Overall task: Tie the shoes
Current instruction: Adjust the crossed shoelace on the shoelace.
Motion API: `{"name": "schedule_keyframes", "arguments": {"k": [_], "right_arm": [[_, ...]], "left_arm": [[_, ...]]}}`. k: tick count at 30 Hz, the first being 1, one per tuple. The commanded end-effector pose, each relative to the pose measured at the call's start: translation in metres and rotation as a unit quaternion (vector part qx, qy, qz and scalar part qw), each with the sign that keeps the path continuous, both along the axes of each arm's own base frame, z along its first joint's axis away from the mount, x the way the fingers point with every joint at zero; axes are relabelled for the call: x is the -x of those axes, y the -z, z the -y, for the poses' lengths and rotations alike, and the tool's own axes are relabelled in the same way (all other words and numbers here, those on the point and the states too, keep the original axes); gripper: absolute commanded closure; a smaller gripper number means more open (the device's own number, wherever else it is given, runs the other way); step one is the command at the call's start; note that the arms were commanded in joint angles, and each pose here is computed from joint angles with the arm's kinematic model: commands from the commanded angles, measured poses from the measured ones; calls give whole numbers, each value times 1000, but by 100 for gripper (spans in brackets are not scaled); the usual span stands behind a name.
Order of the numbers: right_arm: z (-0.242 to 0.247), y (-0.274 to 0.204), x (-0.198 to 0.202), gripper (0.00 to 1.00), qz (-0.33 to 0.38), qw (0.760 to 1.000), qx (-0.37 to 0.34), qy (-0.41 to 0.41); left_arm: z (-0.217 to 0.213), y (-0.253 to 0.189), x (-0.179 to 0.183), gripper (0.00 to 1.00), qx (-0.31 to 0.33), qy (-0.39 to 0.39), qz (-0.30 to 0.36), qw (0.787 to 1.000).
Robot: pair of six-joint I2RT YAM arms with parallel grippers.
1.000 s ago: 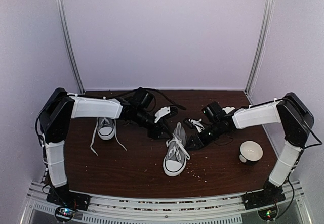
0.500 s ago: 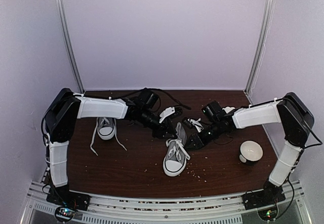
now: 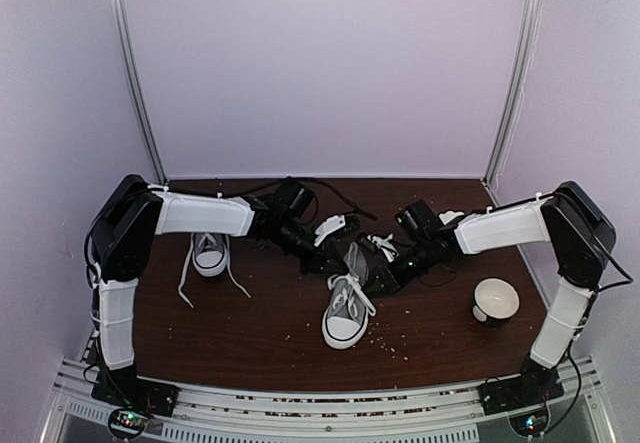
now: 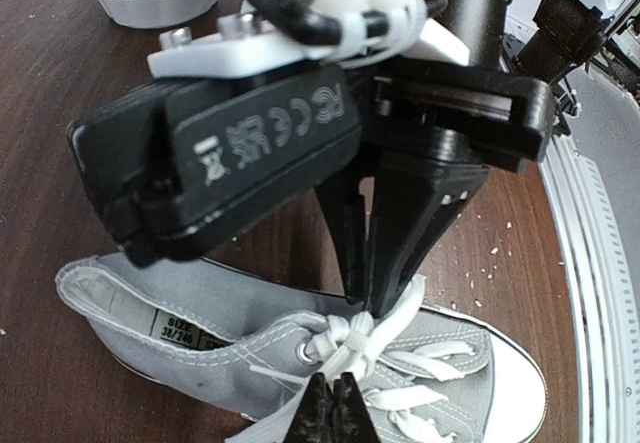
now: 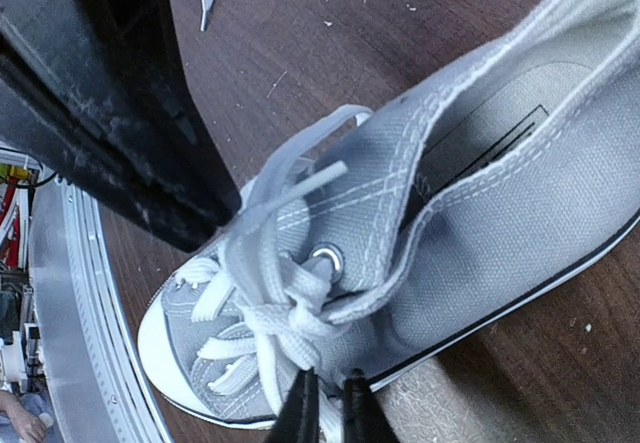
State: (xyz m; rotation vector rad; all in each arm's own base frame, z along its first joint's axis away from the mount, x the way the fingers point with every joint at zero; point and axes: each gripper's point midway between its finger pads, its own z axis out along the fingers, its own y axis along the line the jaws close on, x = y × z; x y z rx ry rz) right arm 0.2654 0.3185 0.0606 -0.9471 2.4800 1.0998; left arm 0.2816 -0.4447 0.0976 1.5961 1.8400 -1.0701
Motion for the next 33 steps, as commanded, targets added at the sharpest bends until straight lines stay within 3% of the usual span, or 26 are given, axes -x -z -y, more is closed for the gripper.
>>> {"name": "schedule_keyframes", "arguments": {"k": [1, 14, 17, 20, 22, 29, 33], "right_arm": [[-6, -9, -4, 99, 13, 1000, -13, -7], [7, -13, -1, 100, 30, 1000, 10, 3], [8, -16, -1, 100, 32, 999, 7, 4], [6, -18, -3, 100, 32, 999, 3, 4], [4, -19, -4, 100, 32, 999, -1, 3], [5, -18, -4, 100, 34, 999, 5, 2], [5, -18, -3, 100, 32, 999, 4, 2]], "left_arm": [[3, -11, 2, 100, 17, 4, 8, 1000], [-7, -15, -13, 100, 27, -42, 14, 999], [-7, -20, -8, 100, 46, -22, 4, 999], [-2, -30, 0, 74, 72, 3, -6, 997], [2, -33, -1, 66, 77, 6, -15, 997], [5, -16, -3, 54, 46, 8, -44, 998], [10, -9, -5, 53, 29, 7, -42, 999]]}}
